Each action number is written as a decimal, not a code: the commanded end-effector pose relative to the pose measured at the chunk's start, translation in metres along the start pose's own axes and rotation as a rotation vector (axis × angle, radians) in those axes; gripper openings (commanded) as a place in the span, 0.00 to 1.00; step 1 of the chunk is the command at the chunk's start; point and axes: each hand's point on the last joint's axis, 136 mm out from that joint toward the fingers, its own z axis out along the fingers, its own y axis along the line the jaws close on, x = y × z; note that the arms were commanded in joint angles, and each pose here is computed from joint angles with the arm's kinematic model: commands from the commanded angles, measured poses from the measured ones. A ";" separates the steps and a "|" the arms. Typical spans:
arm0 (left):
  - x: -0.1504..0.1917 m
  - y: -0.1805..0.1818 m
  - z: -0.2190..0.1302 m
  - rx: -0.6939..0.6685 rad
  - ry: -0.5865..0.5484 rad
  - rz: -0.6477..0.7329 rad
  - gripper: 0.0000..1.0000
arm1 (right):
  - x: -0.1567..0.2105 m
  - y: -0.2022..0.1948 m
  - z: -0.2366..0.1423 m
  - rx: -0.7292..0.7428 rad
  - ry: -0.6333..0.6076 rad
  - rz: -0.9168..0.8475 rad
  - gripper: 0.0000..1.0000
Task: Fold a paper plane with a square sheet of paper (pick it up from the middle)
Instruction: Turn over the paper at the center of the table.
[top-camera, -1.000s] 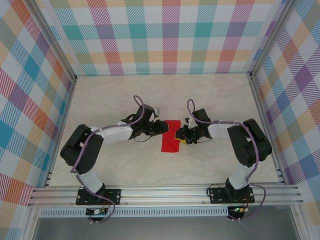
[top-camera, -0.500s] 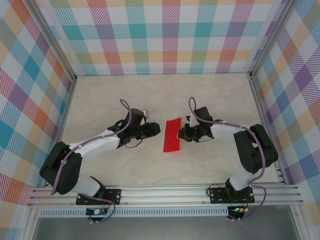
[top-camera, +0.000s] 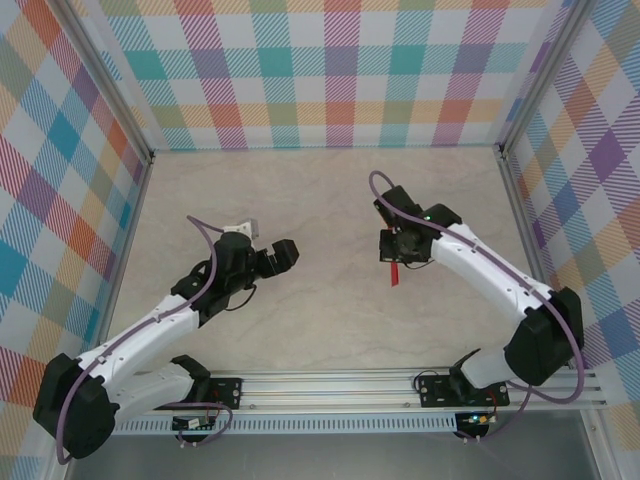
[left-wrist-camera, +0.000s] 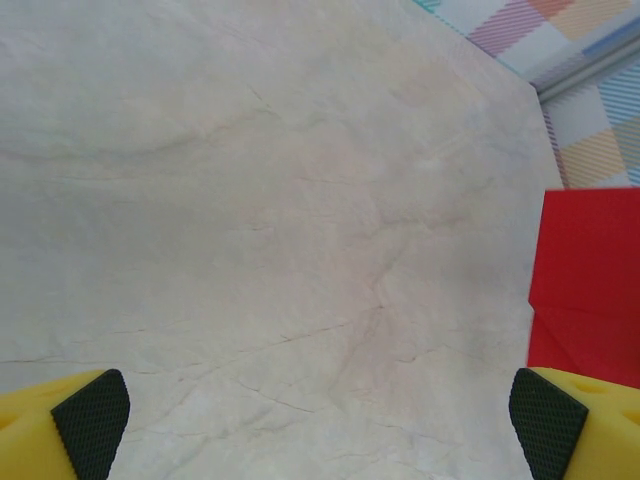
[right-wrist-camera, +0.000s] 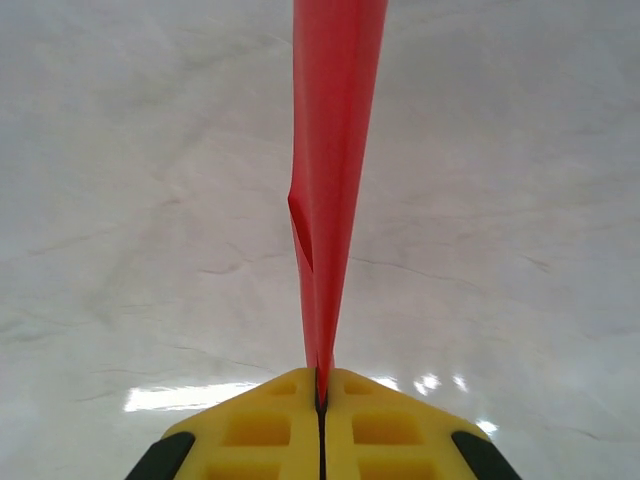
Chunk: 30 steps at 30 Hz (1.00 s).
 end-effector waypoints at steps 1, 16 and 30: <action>-0.006 0.021 -0.010 -0.072 -0.049 -0.012 1.00 | 0.029 -0.038 0.012 0.338 0.125 -0.081 0.06; -0.008 0.026 -0.032 -0.068 -0.057 -0.013 1.00 | 0.050 0.172 0.075 -0.225 0.337 -0.136 0.40; 0.030 -0.014 0.033 0.101 0.237 -0.022 1.00 | 0.054 0.112 0.057 -0.700 0.285 0.093 0.28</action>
